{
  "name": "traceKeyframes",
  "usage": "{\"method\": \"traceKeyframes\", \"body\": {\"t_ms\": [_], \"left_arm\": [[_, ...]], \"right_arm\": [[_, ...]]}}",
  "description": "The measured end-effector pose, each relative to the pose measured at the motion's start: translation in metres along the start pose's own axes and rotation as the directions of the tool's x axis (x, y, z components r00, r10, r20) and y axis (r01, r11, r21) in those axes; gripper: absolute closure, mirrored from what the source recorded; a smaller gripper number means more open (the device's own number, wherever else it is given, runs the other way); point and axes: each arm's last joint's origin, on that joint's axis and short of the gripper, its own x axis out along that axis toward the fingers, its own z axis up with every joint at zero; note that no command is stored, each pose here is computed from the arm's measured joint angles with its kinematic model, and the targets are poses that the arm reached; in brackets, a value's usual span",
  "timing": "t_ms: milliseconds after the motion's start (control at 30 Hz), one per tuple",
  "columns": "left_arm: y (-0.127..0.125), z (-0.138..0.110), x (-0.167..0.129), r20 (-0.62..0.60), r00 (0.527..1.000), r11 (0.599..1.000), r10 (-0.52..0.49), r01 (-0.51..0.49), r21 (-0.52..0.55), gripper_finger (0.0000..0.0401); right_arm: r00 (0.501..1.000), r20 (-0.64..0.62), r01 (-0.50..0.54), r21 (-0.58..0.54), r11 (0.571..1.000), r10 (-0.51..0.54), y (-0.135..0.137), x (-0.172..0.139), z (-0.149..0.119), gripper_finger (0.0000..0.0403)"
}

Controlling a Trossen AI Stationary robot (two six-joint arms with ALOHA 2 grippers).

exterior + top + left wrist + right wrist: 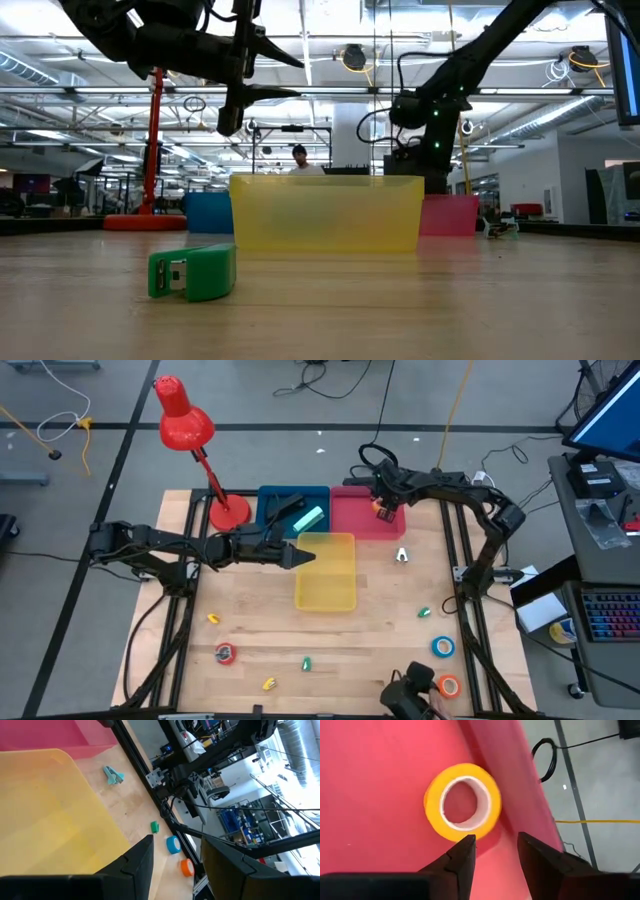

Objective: Pick and place Stapler, Stapler remover, tape
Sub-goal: Put the blue tape into the pink bin

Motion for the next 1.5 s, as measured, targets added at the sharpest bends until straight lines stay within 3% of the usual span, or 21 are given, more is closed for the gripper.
{"method": "traceKeyframes", "body": {"t_ms": [200, 367, 500, 600, 767, 933, 1167, 1500], "left_arm": [[-0.001, -0.001, 0.0, -0.004, 1.0, 1.0, -0.003, 0.003, 0.016, 0.0235], [-0.001, -0.001, 0.0, -0.022, 1.0, 0.998, -0.014, 0.015, 0.06, 0.0235], [-0.001, -0.002, 0.0, -0.033, 0.999, 0.992, -0.021, 0.025, 0.125, 0.0235], [-0.001, -0.002, 0.0, -0.049, 0.998, 0.984, -0.03, 0.039, 0.175, 0.0235], [-0.002, -0.004, 0.0, -0.084, 0.995, 0.962, -0.051, 0.072, 0.264, 0.0235], [-0.004, -0.01, 0.001, -0.125, 0.991, 0.928, -0.055, 0.097, 0.36, 0.0235], [-0.005, -0.018, 0.001, -0.164, 0.986, 0.908, -0.036, 0.1, 0.406, 0.0235], [-0.004, -0.018, 0.001, -0.169, 0.985, 0.894, -0.023, 0.096, 0.437, 0.0235]], "right_arm": [[1.0, 0.017, -0.009, 0.032, 0.999, 0.009, -0.001, -0.039, -0.006, 0.0261], [0.996, 0.054, -0.084, 0.154, 0.984, 0.077, 0.014, -0.094, -0.017, 0.0261], [0.941, 0.159, -0.332, 0.261, 0.906, 0.299, 0.034, -0.142, -0.031, 0.0262], [0.88, 0.216, -0.468, 0.248, 0.848, 0.423, 0.051, -0.177, -0.043, 0.0266], [0.801, 0.238, -0.589, 0.15, 0.794, 0.549, 0.079, -0.223, -0.069, 0.0272], [0.742, 0.168, -0.669, 0.121, 0.734, 0.649, 0.102, -0.253, -0.099, 0.0273], [0.725, -0.015, -0.658, 0.279, 0.7, 0.688, 0.128, -0.271, -0.128, 0.0273], [0.714, -0.249, -0.423, 0.59, 0.687, 0.654, 0.148, -0.281, -0.155, 0.0273]]}}
